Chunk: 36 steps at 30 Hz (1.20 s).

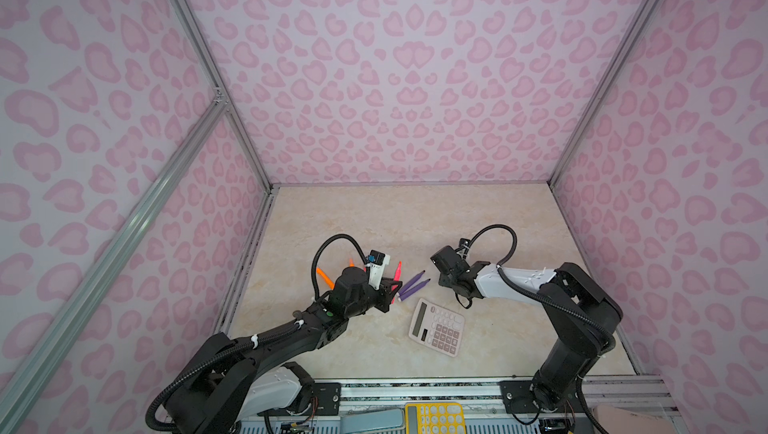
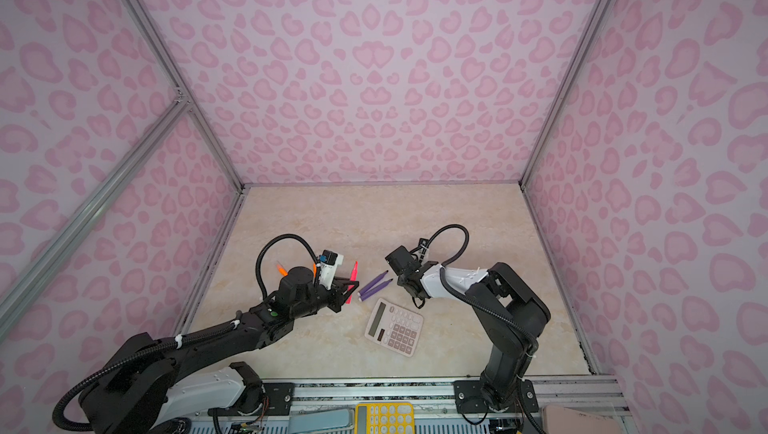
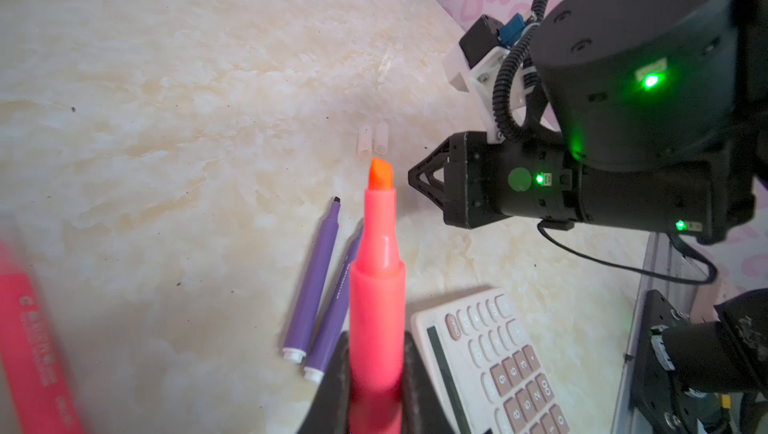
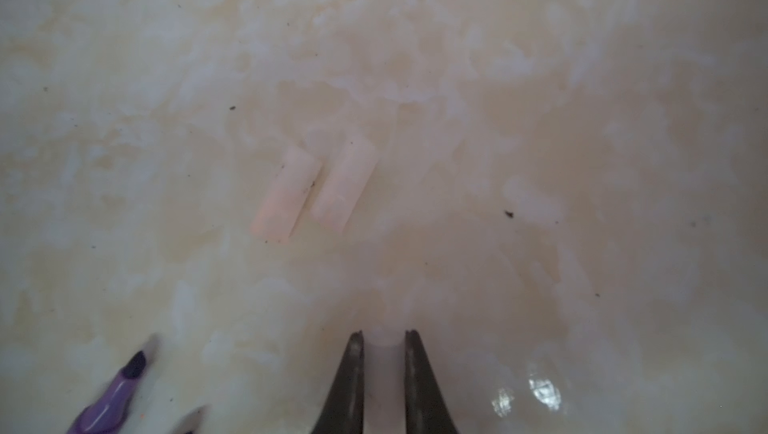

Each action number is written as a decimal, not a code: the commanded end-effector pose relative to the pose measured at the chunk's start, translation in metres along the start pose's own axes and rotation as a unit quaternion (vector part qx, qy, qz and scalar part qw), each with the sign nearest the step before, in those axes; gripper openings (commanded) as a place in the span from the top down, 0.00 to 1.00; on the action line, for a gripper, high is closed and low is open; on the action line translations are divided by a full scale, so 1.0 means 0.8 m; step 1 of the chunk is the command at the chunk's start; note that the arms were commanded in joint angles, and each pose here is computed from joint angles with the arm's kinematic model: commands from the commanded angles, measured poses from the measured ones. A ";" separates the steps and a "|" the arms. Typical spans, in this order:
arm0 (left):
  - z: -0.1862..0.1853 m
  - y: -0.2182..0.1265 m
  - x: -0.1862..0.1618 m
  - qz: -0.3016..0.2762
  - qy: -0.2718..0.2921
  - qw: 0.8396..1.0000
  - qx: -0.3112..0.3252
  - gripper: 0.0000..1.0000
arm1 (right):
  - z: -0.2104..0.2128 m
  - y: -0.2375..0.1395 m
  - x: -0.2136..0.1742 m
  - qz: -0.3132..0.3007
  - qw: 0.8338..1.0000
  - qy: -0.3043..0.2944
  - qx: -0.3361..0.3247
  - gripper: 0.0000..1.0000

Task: Insert the pens into the pen caps
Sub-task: 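Lift the translucent cap with the right gripper toward the upright pink marker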

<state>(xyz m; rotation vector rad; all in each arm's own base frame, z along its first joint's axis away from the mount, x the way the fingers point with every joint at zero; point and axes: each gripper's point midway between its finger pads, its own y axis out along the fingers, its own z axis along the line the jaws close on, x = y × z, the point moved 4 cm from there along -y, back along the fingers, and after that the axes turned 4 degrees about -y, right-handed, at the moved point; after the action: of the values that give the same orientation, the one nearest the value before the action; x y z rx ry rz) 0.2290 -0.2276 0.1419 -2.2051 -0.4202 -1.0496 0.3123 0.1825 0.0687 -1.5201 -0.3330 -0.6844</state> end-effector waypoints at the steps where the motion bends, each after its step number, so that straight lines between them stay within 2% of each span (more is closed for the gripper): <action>1: -0.020 -0.005 0.012 -0.023 0.028 0.999 -0.037 0.97 | 0.001 -0.021 0.025 -0.034 0.999 0.008 0.012 0.90; 7: -0.026 -0.008 0.012 -0.025 0.031 0.998 -0.043 0.97 | 0.010 -0.066 0.075 -0.105 0.991 0.047 0.073 0.94; 12: -0.022 0.002 0.020 -0.031 0.017 0.999 -0.027 0.97 | 0.015 -0.098 0.105 -0.158 0.977 0.069 0.124 0.96; 21: -0.029 0.036 0.034 -0.033 -0.018 0.998 -0.057 0.97 | 0.001 -0.123 0.122 -0.211 0.956 0.080 0.189 0.95; 26: -0.029 0.047 0.035 -0.035 -0.024 0.997 -0.061 0.97 | 0.003 -0.117 0.128 -0.203 0.952 0.080 0.214 0.96; 36: -0.023 0.060 0.026 -0.021 -0.015 0.999 -0.030 0.97 | 0.052 -0.107 0.126 -0.152 0.948 0.040 0.278 0.99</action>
<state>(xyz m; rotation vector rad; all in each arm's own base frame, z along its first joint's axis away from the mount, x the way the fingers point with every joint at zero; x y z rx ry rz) 0.2512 -0.2714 0.1393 -2.2899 -0.4277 -1.0251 0.3489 0.1985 0.2003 -0.9557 -0.6331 -0.8606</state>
